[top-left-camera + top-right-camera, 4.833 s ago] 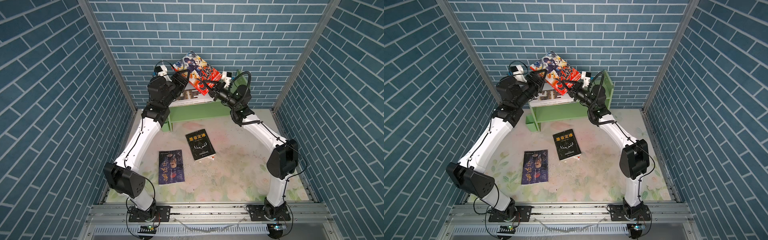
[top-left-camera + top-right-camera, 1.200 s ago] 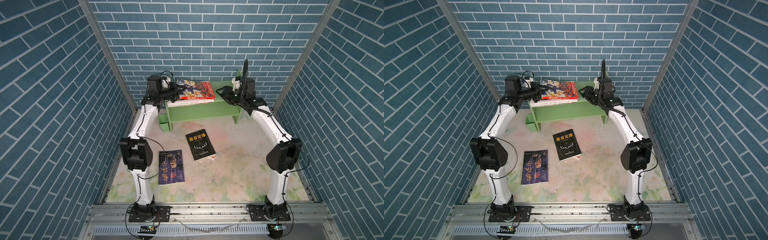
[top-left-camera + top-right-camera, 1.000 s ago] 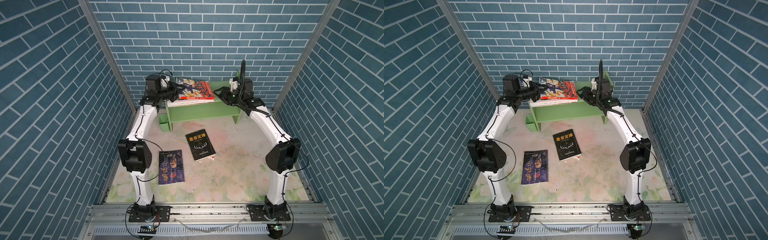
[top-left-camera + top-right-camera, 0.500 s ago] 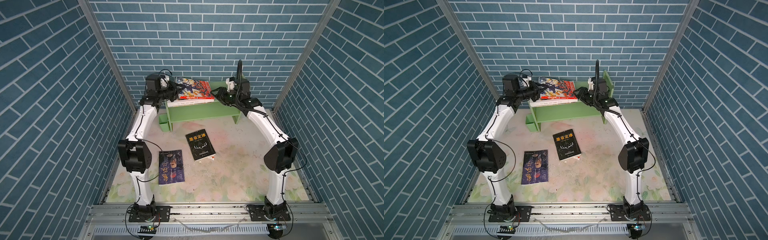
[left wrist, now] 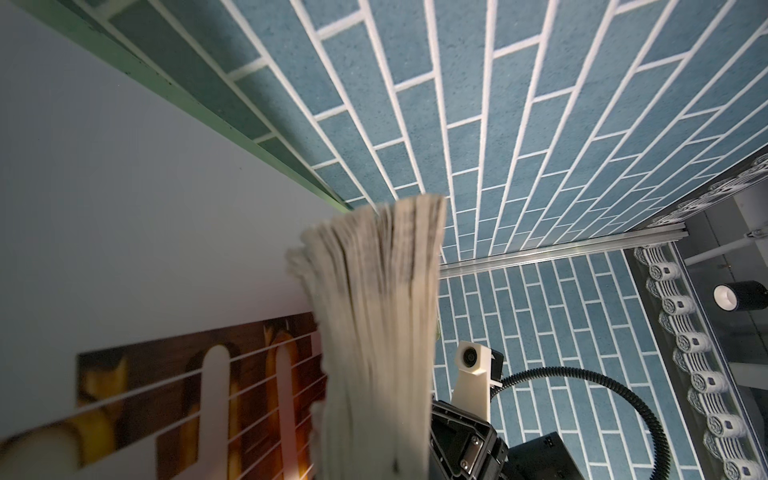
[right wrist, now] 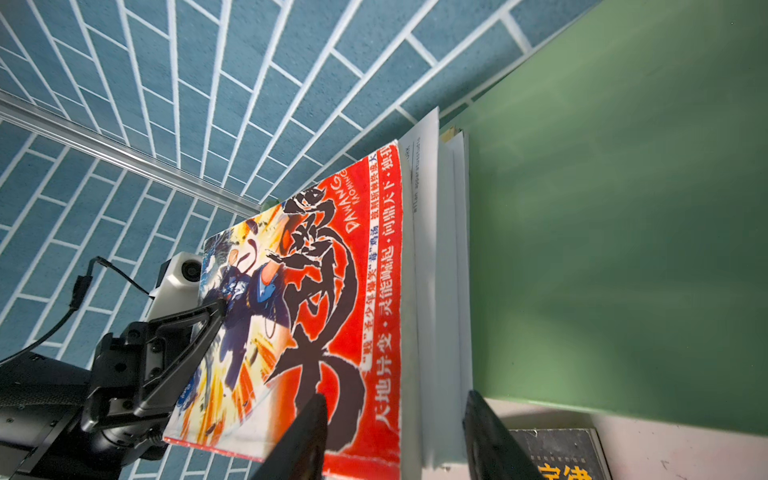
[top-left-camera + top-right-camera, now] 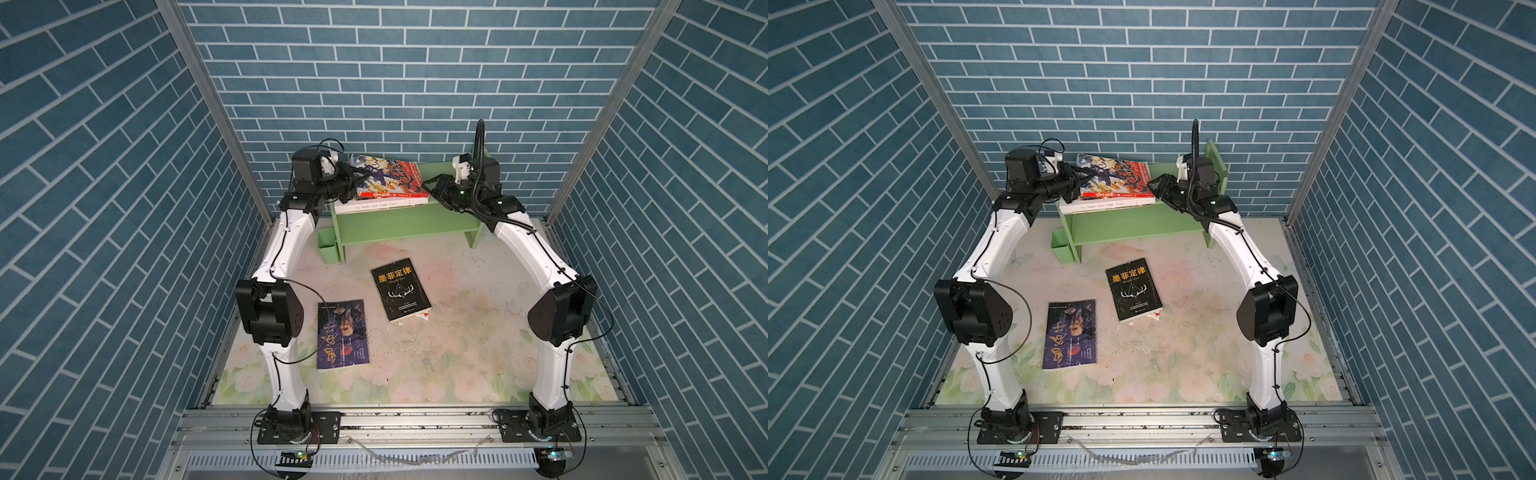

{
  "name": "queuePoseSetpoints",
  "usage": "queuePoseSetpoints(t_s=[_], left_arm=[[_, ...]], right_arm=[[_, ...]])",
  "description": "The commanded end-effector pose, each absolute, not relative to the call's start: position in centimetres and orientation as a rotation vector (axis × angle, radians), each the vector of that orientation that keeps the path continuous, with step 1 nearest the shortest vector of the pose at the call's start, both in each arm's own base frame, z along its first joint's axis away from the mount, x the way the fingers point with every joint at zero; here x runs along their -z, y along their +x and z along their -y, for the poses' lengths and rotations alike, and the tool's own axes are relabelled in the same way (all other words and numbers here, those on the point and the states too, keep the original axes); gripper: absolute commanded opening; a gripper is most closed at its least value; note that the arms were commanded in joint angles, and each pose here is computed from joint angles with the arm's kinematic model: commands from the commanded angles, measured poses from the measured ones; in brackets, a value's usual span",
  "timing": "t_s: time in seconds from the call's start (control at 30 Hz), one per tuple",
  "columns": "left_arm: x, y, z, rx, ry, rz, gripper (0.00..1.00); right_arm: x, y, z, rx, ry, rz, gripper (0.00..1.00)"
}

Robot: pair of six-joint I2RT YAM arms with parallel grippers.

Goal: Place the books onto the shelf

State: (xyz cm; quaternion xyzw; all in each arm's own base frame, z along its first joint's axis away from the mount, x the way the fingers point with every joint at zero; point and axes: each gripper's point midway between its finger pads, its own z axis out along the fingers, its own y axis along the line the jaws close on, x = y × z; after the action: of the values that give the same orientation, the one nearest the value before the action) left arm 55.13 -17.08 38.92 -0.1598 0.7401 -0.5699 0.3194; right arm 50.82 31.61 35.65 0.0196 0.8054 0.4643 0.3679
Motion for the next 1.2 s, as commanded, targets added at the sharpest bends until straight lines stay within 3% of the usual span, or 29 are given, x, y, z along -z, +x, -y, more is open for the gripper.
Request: queuePoseSetpoints(t_s=[0.0, 0.3, 0.67, 1.17], left_arm=[[-40.8, 55.9, 16.9, 1.493, -0.360, -1.855, 0.14], [-40.5, 55.8, 17.1, 1.502, -0.357, -1.869, 0.15], [-41.3, 55.0, 16.4, 1.417, -0.340, -1.881, 0.71], [-41.3, 56.9, 15.0, 1.272, -0.388, -1.961, 0.87]], right_arm=[[-36.3, 51.1, -31.9, -1.181, 0.015, -2.047, 0.54], [-36.0, 51.2, -31.9, -1.175, 0.020, -2.053, 0.53], [-34.2, 51.6, -31.9, -1.154, 0.053, -2.118, 0.51], [-34.4, 51.4, -32.2, -1.174, 0.028, -2.116, 0.51]])
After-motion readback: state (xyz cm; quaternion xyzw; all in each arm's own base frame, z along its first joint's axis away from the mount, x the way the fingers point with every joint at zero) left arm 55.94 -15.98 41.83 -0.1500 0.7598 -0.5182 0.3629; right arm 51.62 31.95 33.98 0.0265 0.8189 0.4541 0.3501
